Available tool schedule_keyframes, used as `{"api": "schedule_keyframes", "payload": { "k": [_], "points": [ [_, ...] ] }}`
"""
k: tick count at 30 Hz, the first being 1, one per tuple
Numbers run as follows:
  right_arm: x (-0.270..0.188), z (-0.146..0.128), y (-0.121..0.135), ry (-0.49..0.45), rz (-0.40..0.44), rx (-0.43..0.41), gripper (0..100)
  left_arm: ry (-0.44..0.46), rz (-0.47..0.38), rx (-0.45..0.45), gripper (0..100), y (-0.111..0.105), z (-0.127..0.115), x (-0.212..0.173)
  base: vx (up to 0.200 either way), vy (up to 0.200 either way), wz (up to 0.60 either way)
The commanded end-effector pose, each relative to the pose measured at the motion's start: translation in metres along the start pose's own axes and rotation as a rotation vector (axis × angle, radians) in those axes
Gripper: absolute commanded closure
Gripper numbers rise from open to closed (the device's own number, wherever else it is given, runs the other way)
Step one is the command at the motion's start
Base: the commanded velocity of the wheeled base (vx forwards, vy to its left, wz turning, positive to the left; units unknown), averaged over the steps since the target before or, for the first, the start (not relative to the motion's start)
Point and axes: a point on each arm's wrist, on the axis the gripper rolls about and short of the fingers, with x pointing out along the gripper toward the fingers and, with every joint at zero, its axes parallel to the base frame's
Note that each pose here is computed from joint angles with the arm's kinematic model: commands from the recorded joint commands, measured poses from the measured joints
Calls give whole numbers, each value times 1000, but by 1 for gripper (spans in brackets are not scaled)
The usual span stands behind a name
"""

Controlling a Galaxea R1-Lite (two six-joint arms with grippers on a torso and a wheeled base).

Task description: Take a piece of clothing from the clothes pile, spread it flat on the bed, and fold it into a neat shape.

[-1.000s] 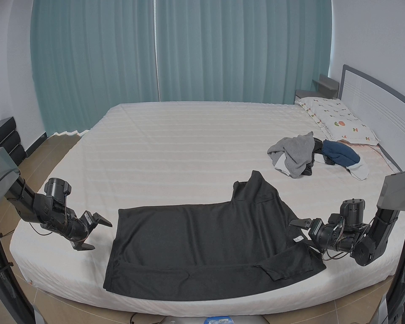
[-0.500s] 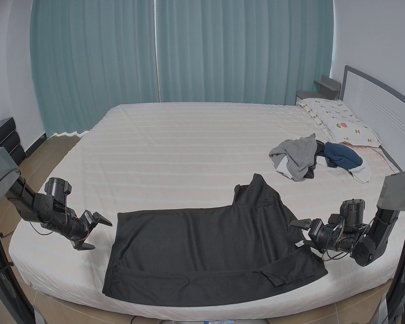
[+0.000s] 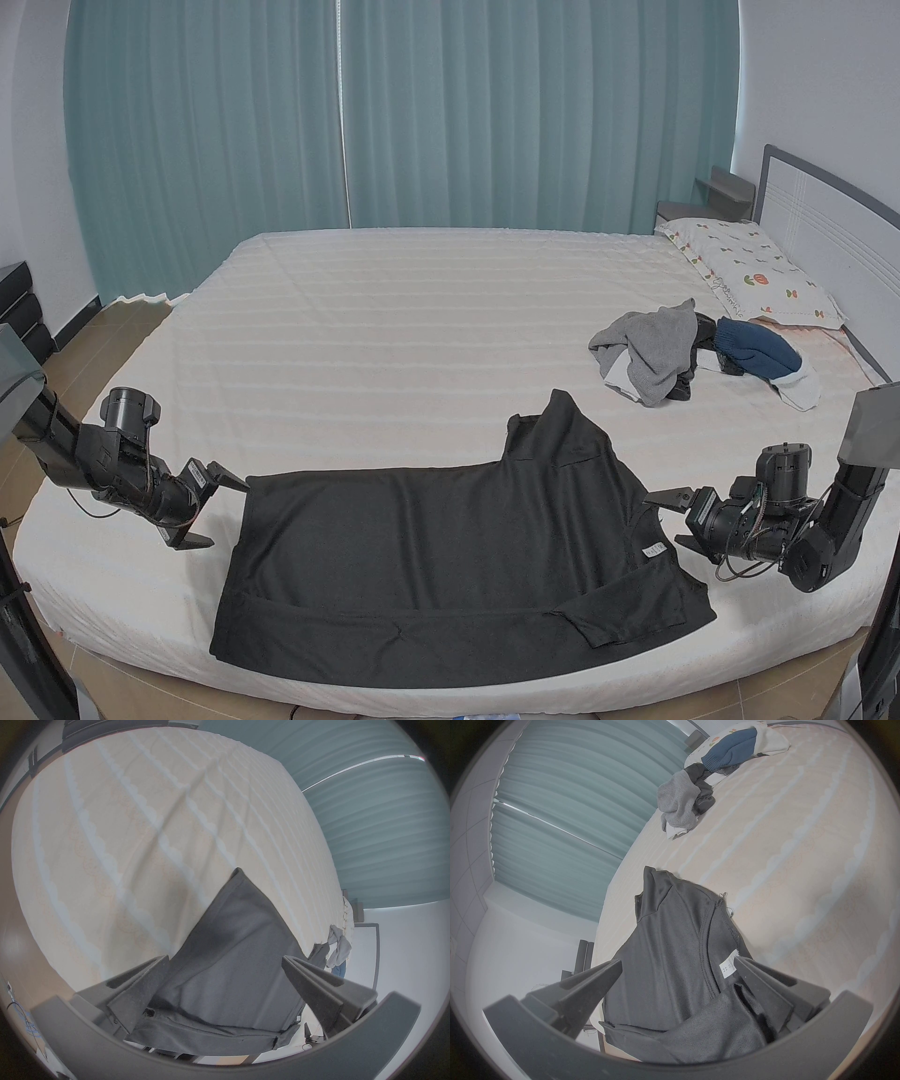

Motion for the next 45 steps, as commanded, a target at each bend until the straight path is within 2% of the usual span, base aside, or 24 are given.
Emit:
{"api": "schedule_keyframes", "payload": {
  "k": [1,13,15,19,22,26,29,35,41,45],
  "points": [
    [0,0,0,1,0,0,0,-6,-5,2,0,-2,1,-1,200,0,0],
    [-1,1,2,-6,5,-4,0,-42,-30,32,0,-12,14,2,17,0,0],
    [0,0,1,-2,1,-2,0,-50,-39,42,0,-17,26,15,0,0,0],
    [-1,-1,1,2,2,-6,0,-62,-47,69,0,-19,35,27,0,0,0],
    [-1,-3,0,8,-3,-4,0,-96,-74,164,0,-16,41,48,0,0,0],
    [0,-3,0,10,-5,-3,0,-126,-103,211,0,-14,44,60,0,0,0],
    [0,-3,0,12,-5,-5,0,-159,-125,301,0,-10,49,79,0,0,0],
    [0,-4,-1,13,-6,-4,0,-188,-144,411,0,-2,50,96,0,0,0],
    [1,-4,-1,17,-9,-4,0,-231,-172,462,0,5,51,109,0,0,0],
    [4,-7,-1,24,-13,-7,0,-242,-182,463,0,6,50,109,0,0,0]
  ]
}}
